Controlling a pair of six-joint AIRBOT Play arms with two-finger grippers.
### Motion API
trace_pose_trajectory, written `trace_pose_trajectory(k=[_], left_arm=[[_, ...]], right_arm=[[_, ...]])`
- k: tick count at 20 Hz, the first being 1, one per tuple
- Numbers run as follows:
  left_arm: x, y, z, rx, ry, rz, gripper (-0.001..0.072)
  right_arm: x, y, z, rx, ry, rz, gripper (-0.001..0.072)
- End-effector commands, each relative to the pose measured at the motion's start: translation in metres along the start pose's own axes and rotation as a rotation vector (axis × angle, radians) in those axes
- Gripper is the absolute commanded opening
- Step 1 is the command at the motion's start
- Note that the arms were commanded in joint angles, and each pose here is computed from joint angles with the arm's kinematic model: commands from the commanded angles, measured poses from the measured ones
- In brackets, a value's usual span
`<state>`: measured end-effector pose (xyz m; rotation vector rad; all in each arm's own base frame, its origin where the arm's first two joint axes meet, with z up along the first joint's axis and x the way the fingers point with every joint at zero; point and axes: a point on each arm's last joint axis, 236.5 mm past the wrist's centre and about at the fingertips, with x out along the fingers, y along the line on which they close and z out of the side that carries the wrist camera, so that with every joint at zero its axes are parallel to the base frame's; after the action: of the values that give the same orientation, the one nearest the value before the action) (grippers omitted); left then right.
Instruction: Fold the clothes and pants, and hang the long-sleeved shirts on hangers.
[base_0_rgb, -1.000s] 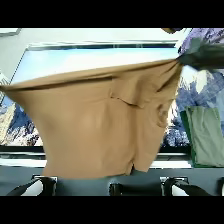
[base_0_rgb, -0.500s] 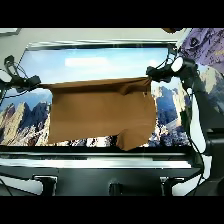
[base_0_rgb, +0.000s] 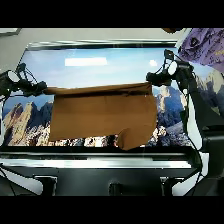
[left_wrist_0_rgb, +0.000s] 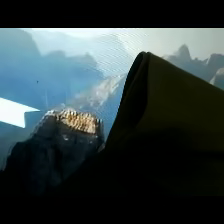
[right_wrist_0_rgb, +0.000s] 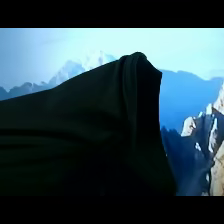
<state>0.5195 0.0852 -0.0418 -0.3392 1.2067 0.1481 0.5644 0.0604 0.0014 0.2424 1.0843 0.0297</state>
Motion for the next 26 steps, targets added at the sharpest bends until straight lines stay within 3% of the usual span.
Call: trace_pose_trajectory(k=[1,12,13,14,15,16,19,22,26], left_arm=[[0.003,0.004,-0.047,-0.004,0.191,0.011,0.0013],[0.022,-0.005,-0.099,-0.045,0.360,-0.037,0.0017],[0.024,-0.007,-0.101,-0.063,0.366,-0.046,0.0064],[0.027,-0.009,-0.102,-0.086,0.373,-0.049,0.0261],[0.027,-0.012,-0.101,-0.101,0.372,-0.064,0.0524],[0.024,-0.014,-0.097,-0.106,0.361,-0.074,0.0618],[-0.009,-0.008,-0.069,-0.107,0.284,-0.083,0.0618],[-0.065,0.028,-0.053,-0.143,0.188,-0.055,0.0618],[-0.099,0.081,-0.105,-0.293,0.169,-0.017,0.0617]], right_arm=[[0.003,-0.009,-0.028,-0.010,0.118,-0.036,0.0024],[0.041,-0.020,-0.078,0.002,0.311,-0.057,0.0027],[0.041,-0.017,-0.079,0.004,0.315,-0.043,0.0049],[0.041,-0.013,-0.079,0.007,0.318,-0.027,0.0142],[0.040,-0.008,-0.081,0.016,0.325,-0.009,0.0280],[0.036,-0.003,-0.082,0.020,0.333,0.016,0.0386],[-0.005,-0.005,-0.071,-0.062,0.316,0.054,0.0387],[-0.068,-0.039,-0.046,-0.005,0.227,0.127,0.0386],[-0.105,-0.091,-0.113,0.170,0.263,0.257,0.0387]])
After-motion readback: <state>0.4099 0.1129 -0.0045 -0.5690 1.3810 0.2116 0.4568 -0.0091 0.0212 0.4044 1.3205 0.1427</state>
